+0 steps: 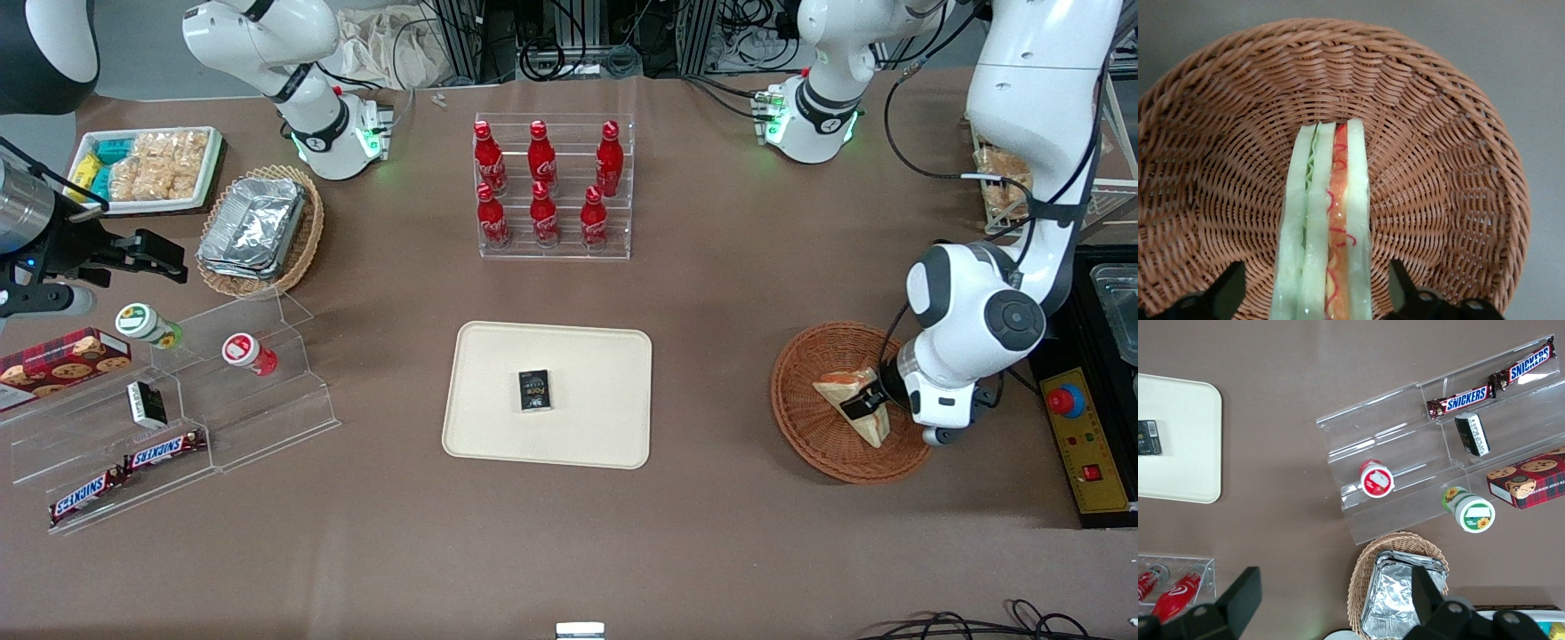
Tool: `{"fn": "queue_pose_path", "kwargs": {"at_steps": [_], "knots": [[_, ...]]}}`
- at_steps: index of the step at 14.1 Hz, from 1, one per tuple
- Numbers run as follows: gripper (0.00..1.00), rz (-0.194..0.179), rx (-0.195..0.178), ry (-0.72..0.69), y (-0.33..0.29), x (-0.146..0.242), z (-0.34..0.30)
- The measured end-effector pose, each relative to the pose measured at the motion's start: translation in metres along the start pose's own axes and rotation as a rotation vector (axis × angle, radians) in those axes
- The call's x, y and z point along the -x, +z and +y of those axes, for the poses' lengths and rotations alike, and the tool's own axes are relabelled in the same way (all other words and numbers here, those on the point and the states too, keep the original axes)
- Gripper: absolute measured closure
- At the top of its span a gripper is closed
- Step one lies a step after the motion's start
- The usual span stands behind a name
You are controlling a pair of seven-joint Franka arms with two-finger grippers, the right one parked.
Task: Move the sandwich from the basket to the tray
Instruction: 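Close the left gripper on the wrapped sandwich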
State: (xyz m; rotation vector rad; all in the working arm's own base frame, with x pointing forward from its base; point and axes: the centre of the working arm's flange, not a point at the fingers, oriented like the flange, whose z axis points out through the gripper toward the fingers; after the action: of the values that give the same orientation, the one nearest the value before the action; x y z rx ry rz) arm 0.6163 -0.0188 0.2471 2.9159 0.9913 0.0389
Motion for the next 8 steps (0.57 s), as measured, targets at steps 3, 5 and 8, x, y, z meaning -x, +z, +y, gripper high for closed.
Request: {"fn": "queue_pose_path", "kwargs": {"at_steps": [3, 5, 8], "knots": [[0.41, -0.002, -0.001, 0.003, 0.002, 0.0, 0.0], [0.59, 0.002, 0.003, 0.005, 0.0, 0.0, 0.002], [0.67, -0.013, -0.014, 0.017, -0.025, -0.002, 0.012]]}}
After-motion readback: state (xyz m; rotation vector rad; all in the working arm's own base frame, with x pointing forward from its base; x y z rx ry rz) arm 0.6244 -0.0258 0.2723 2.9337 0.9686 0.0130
